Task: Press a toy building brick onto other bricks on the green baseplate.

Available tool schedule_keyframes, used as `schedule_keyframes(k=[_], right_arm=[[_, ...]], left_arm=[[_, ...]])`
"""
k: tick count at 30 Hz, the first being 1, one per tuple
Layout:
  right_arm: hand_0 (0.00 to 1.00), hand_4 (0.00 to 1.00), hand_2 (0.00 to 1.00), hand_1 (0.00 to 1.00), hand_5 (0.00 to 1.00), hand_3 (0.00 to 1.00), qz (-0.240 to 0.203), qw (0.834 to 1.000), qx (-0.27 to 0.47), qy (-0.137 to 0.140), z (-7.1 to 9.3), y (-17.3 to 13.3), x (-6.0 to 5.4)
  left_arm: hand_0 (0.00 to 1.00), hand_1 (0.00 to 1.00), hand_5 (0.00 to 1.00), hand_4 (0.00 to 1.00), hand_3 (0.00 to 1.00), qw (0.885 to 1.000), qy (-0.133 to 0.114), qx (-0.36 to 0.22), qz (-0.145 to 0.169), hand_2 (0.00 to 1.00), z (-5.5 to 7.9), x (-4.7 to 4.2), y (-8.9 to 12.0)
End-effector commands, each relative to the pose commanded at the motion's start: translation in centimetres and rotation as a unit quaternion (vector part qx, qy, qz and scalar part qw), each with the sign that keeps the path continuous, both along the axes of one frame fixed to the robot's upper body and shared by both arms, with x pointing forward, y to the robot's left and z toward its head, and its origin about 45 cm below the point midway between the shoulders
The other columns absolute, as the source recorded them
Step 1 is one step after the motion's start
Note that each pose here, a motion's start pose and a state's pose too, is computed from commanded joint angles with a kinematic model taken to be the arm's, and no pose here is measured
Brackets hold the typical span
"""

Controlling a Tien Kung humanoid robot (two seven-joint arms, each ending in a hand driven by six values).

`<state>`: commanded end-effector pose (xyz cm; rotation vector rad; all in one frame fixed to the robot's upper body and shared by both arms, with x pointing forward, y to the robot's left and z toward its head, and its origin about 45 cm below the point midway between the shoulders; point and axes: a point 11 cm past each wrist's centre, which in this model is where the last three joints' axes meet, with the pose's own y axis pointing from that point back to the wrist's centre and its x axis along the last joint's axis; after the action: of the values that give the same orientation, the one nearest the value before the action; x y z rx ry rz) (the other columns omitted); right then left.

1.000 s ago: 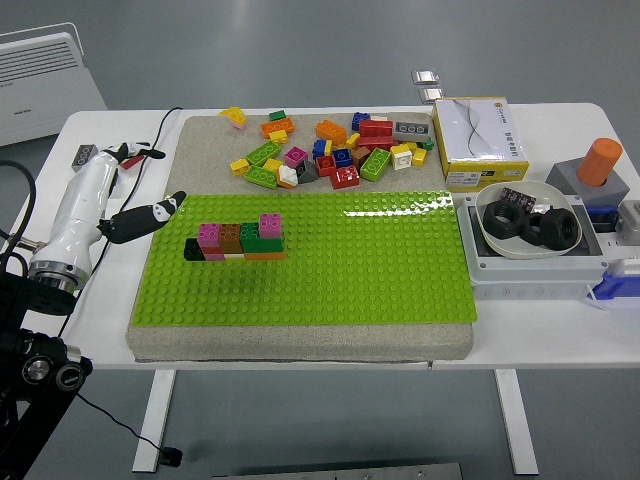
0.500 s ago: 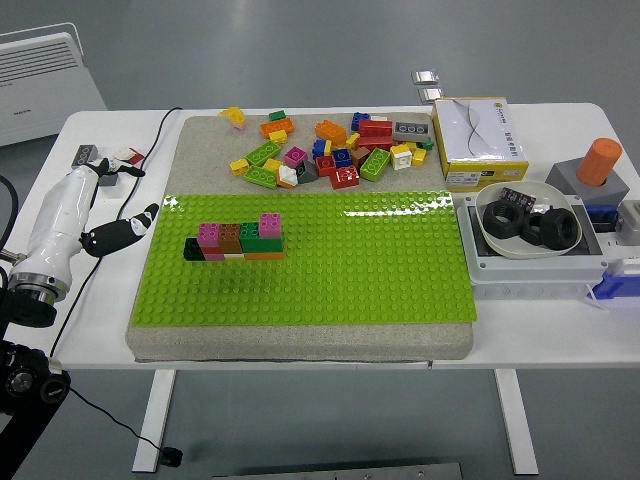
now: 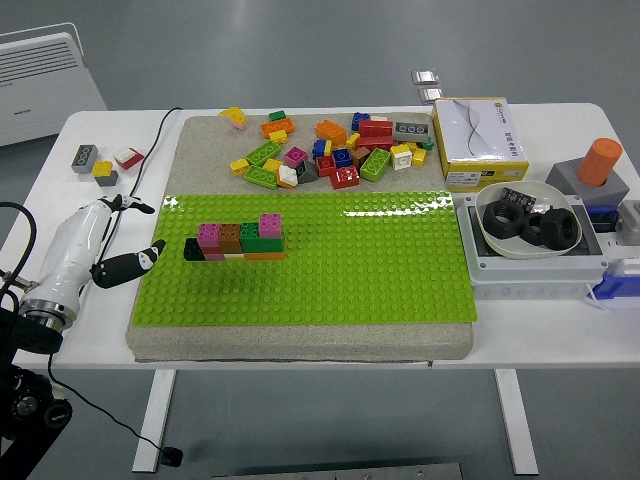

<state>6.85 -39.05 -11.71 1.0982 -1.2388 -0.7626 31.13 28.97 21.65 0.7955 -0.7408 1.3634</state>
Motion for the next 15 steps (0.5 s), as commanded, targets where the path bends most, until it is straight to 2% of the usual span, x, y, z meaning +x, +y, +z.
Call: schedule_keyframes(k=[12,15], right_arm=[[0.520,0.730,0.751,0.687,0.811,0.713,-0.029,0.999,-0.012,0.011,0.3,-1.3,-1.0],[0.519,0.740,0.773,0.691,0.825,0.727,-0.047,0.999,-0.013,0.008,0.3,-1.7,-1.1]], left_arm=[[0.881,0.803,0.133,0.724,0.594,1.000,0.020,-0.018,0.011,0.785,-2.3,-0.18,-0.9],[0.882,0.802,0.135,0.723,0.594,0.999,0.026,-0.025,0.015,0.782,-3.0,-0.28,-1.2]])
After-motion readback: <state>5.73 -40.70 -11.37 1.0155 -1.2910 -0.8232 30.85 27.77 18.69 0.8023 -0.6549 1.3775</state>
